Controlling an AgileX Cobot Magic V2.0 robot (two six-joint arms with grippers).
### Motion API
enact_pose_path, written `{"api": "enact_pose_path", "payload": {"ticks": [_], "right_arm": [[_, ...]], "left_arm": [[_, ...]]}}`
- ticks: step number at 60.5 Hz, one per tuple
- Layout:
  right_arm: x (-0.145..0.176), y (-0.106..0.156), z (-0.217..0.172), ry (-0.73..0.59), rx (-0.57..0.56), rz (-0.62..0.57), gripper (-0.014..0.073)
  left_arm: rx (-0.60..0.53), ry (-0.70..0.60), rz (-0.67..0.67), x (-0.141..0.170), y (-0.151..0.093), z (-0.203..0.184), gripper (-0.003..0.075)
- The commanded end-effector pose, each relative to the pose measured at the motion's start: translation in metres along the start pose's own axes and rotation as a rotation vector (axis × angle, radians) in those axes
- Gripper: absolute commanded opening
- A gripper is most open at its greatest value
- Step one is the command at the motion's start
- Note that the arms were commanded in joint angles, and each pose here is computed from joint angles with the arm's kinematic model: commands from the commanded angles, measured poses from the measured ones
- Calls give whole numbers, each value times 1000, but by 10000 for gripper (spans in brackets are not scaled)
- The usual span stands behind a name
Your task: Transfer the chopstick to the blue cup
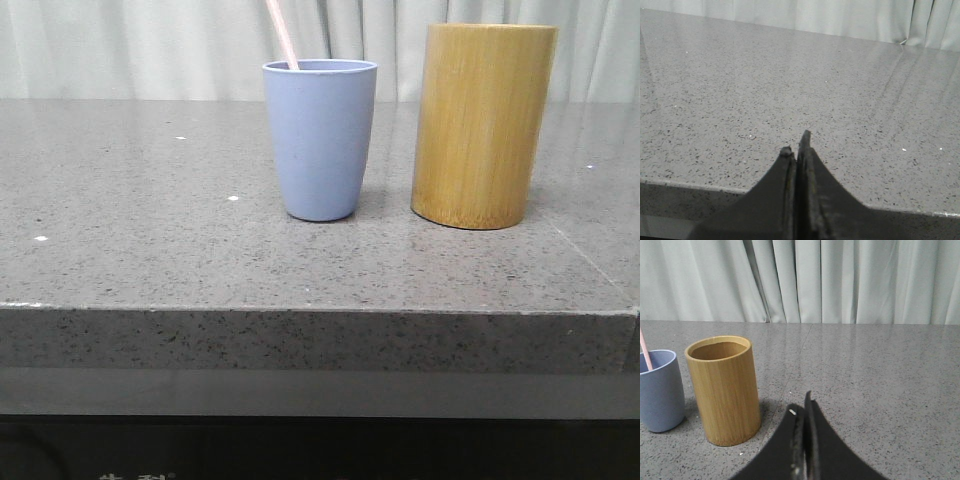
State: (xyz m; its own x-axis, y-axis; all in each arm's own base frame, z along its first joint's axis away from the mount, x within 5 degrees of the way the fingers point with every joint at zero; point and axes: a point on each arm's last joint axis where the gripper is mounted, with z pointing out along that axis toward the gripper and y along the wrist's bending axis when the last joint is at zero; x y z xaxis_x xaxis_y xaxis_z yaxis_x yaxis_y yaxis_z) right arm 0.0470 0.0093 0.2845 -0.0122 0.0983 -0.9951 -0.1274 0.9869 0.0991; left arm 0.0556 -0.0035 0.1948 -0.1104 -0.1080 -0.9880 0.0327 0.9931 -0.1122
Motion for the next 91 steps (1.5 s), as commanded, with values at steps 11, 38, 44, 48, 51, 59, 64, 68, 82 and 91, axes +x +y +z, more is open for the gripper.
{"api": "enact_pose_path", "payload": {"ticks": [11, 38, 44, 48, 51, 59, 64, 68, 82, 91], "right_arm": [[-16, 0, -1, -96, 15, -6, -87], [-13, -1, 0, -96, 20, -13, -87], [5, -5, 6, -69, 37, -38, -87], [21, -8, 9, -50, 53, -71, -87], [34, -10, 10, -44, 60, -83, -87], [64, -13, 8, -34, 63, -82, -87], [76, -14, 6, -42, 62, -74, -87], [84, -15, 7, -23, 64, -65, -87], [85, -14, 7, -4, 62, -64, -87], [85, -14, 7, -5, 62, -64, -87]], "left_arm": [[1, -103, -16, -6, 0, -2, -19], [1, -103, -16, -6, 0, -2, -19], [1, -103, -16, -6, 0, -2, -19], [1, -103, -16, -6, 0, -2, -19], [1, -103, -16, -6, 0, -2, -19], [1, -103, -16, -6, 0, -2, -19], [1, -103, -16, -6, 0, -2, -19], [1, -102, -16, -6, 0, -2, -19], [1, -102, -16, -6, 0, -2, -19], [1, -102, -16, -6, 0, -2, -19]]}}
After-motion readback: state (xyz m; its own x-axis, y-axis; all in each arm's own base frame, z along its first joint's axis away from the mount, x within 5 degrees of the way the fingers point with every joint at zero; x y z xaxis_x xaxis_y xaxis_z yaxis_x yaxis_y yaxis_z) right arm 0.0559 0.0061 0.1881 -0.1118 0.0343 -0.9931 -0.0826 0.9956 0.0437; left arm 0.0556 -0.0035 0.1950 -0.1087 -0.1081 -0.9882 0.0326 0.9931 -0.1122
